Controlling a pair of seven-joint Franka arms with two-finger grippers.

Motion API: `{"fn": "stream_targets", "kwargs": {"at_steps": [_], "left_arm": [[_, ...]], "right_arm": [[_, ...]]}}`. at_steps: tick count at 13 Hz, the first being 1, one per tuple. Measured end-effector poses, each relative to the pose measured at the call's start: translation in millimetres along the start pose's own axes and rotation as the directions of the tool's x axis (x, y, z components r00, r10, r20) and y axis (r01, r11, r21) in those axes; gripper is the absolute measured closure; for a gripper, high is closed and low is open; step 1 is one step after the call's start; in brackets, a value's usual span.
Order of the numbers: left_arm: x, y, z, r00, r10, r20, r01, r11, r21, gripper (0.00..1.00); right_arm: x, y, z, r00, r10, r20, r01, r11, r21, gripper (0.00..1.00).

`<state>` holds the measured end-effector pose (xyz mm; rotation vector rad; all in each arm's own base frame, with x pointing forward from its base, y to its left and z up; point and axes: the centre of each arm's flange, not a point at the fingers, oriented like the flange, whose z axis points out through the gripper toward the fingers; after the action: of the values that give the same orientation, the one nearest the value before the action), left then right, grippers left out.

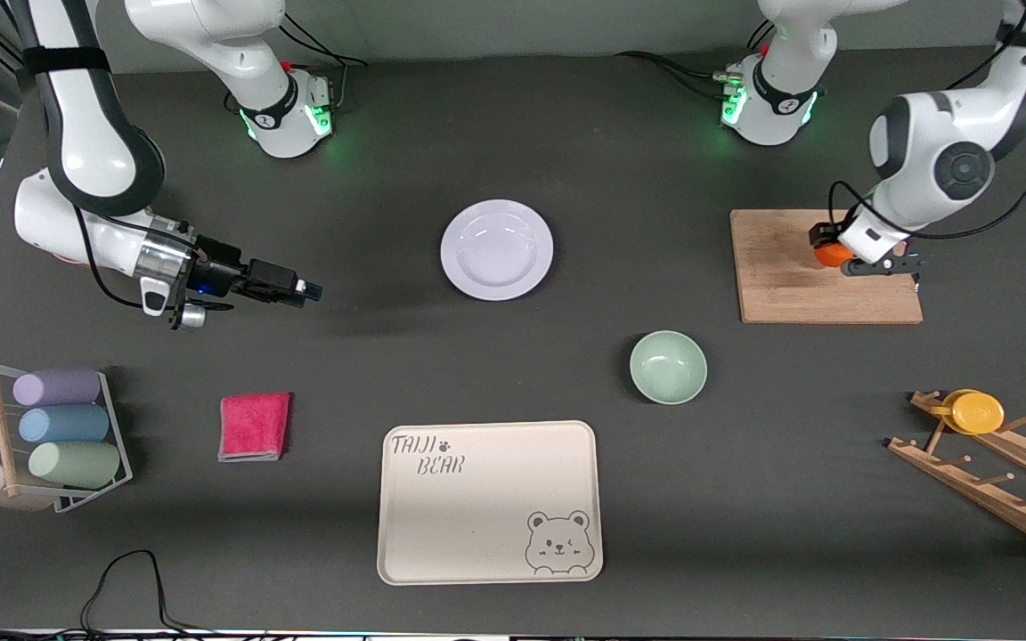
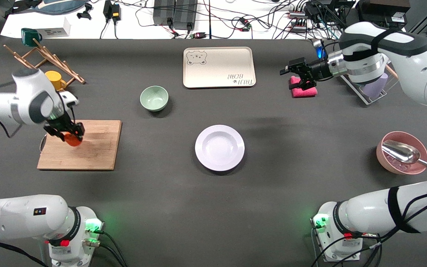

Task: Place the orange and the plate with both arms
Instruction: 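Lift the orange with the left gripper and carry it toward the plate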

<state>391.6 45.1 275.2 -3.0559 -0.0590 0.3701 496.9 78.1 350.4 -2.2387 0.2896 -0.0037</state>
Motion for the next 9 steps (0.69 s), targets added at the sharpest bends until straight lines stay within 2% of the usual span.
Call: {"fn": "stream_targets", "kwargs": {"at_steps": [3,5,9], "left_arm": [[1,4,-129,1.000,-0.002,-0.019,0.002,1.000,0.009,0.31],[-3,15,-210,0.998,0.019,-0.054,-0.018,1.000,0.019,0.31],[-20,31,-324,0.996,0.047,-0.072,-0.045,0.999,0.027,0.31]], "right_arm": [[1,7,5,1.000,-0.004,0.004,0.004,1.000,0.004,0.00],[0,12,9,1.000,-0.011,-0.003,0.011,0.999,0.034,0.00],[-5,33,26,1.000,-0.026,0.002,0.026,0.998,0.065,0.00]]}}
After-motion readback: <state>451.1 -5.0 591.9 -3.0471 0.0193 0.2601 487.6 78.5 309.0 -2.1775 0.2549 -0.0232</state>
